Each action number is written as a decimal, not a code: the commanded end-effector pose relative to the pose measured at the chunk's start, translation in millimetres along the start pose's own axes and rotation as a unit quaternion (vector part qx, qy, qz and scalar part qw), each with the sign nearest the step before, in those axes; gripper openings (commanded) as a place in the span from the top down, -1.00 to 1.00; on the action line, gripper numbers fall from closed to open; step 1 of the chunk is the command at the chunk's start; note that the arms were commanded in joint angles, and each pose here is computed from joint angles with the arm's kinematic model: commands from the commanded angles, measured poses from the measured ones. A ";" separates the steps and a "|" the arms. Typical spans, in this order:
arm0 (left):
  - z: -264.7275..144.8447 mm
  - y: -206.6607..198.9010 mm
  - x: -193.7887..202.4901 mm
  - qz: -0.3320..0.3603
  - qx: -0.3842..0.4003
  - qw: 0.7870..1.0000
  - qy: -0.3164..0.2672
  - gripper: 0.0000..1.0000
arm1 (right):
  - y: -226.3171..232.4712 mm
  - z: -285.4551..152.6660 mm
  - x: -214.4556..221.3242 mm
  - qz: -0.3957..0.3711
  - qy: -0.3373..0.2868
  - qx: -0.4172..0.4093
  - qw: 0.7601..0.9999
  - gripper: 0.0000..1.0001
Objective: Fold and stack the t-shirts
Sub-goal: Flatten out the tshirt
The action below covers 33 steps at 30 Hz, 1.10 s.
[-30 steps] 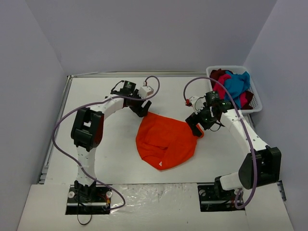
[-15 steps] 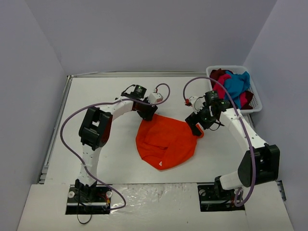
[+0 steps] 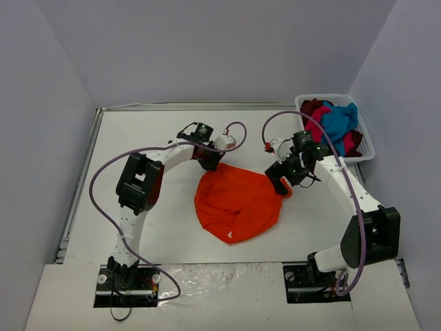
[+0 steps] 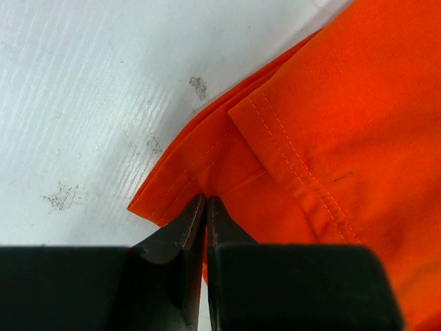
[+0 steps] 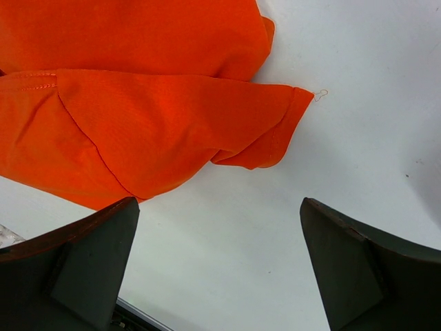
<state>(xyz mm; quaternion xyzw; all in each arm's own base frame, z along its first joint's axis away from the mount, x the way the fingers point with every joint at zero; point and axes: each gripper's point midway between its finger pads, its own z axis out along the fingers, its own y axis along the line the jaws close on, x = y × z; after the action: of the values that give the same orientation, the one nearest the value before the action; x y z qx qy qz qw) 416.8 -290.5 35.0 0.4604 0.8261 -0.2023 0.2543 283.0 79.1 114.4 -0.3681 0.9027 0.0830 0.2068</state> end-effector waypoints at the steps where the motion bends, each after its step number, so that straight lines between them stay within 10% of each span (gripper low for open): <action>1: -1.1 -3.9 2.3 0.006 -0.008 1.000 0.020 0.95 | 2.8 0.7 4.4 0.000 0.004 -0.009 1.000 -1.00; 15: -174.8 18.2 -45.8 0.001 -0.182 0.983 -0.036 0.95 | -1.1 13.2 -4.9 -0.013 0.015 -0.023 1.000 -1.00; 33: -221.1 -22.9 91.2 -0.017 -0.233 0.970 0.063 0.95 | 64.2 65.4 -43.9 -0.041 0.023 -0.236 0.971 -0.95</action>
<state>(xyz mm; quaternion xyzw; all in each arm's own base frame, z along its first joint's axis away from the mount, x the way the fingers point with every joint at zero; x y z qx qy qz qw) 297.3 -127.9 132.4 0.3991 0.8768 -0.0041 0.2682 290.9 148.2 62.8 -0.4399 0.8674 0.2069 0.1058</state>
